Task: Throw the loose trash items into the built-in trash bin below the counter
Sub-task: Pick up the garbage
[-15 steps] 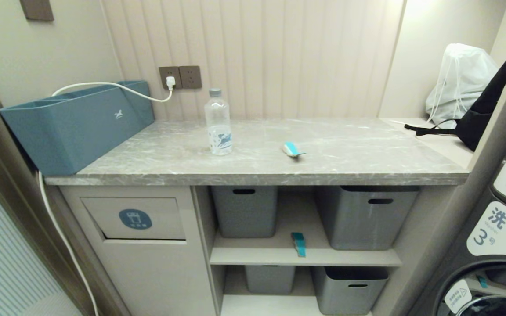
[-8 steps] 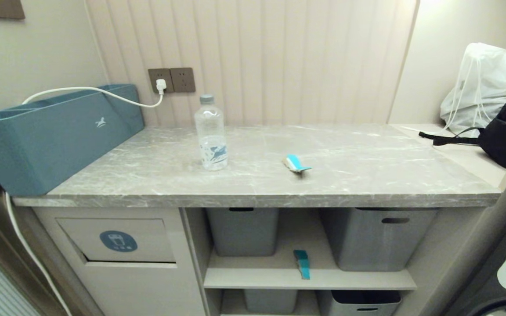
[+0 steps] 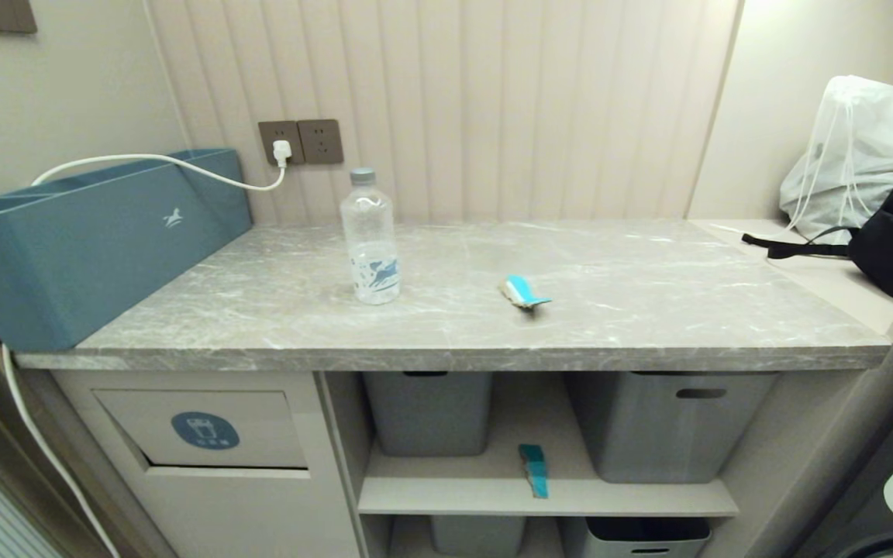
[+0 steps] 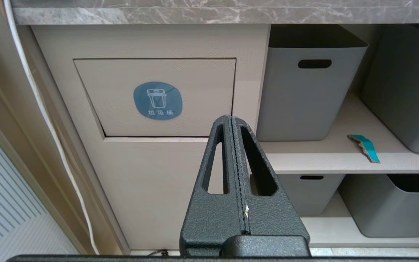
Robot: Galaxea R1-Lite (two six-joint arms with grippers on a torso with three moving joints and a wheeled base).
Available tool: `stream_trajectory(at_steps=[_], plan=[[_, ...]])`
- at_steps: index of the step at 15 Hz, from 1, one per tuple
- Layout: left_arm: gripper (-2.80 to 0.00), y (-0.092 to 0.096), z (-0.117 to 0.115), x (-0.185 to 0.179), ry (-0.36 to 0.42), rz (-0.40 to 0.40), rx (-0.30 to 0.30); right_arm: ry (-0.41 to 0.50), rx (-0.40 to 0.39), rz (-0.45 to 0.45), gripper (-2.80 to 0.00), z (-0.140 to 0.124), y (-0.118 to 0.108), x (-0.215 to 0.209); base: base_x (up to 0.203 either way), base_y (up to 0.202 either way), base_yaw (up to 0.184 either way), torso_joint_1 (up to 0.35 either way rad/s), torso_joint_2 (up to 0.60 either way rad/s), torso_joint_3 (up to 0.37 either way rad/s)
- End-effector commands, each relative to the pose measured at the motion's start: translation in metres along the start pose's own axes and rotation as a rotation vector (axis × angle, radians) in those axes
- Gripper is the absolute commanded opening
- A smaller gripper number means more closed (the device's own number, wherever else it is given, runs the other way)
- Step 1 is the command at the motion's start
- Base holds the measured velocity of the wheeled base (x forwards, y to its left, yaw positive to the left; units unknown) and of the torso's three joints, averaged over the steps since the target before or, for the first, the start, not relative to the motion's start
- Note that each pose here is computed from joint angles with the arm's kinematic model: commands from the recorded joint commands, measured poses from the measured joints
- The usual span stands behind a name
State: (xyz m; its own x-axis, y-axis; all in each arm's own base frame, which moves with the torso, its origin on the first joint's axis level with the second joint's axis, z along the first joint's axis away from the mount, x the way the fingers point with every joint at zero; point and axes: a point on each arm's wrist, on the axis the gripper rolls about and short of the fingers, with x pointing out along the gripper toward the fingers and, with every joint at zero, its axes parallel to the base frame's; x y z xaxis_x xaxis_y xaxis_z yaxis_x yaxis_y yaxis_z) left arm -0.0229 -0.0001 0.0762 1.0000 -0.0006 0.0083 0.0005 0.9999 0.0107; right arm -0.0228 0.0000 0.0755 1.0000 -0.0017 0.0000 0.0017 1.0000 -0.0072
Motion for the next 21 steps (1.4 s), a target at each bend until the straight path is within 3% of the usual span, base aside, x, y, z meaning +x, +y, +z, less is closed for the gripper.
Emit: stream_trajectory(at_steps=[1,2,4,7,11,14,16,21], plan=[[-2.80,0.000,0.001,0.000,-0.009,-0.003,0.009,0.000,0.001,0.000,-2.80,0.000,0.000,0.000,0.000,0.000,0.000,0.000,0.00,0.000],[-2.80,0.000,0.008,-0.002,-0.046,-0.006,0.013,0.000,0.000,0.000,-2.80,0.000,0.000,0.000,0.000,0.000,0.000,0.000,0.00,0.000],[-2.80,0.000,0.048,-0.008,-0.141,-0.019,0.011,0.000,0.001,0.000,-2.80,0.000,0.000,0.000,0.000,0.000,0.000,0.000,0.00,0.000],[-2.80,0.000,0.110,0.017,-0.076,-0.118,-0.005,0.000,-0.003,0.000,-2.80,0.000,0.000,0.000,0.000,0.000,0.000,0.000,0.00,0.000],[-2.80,-0.014,0.151,0.088,0.035,-0.313,-0.048,0.000,-0.007,0.000,-2.80,0.000,0.000,0.000,0.000,0.000,0.000,0.000,0.00,0.000],[-2.80,-0.039,0.161,0.158,0.075,-0.382,-0.088,0.000,-0.011,0.000,-2.80,0.000,0.000,0.000,0.000,0.000,0.000,0.000,0.00,0.000],[-2.80,-0.055,0.160,0.201,0.053,-0.403,-0.125,0.001,-0.009,0.000,-2.80,0.000,0.000,0.000,0.000,0.000,0.000,0.000,0.00,0.000],[-2.80,-0.073,0.144,0.278,0.056,-0.387,-0.192,0.000,-0.014,0.000,-2.80,0.000,0.000,0.000,0.000,0.000,0.000,0.000,0.00,0.000]])
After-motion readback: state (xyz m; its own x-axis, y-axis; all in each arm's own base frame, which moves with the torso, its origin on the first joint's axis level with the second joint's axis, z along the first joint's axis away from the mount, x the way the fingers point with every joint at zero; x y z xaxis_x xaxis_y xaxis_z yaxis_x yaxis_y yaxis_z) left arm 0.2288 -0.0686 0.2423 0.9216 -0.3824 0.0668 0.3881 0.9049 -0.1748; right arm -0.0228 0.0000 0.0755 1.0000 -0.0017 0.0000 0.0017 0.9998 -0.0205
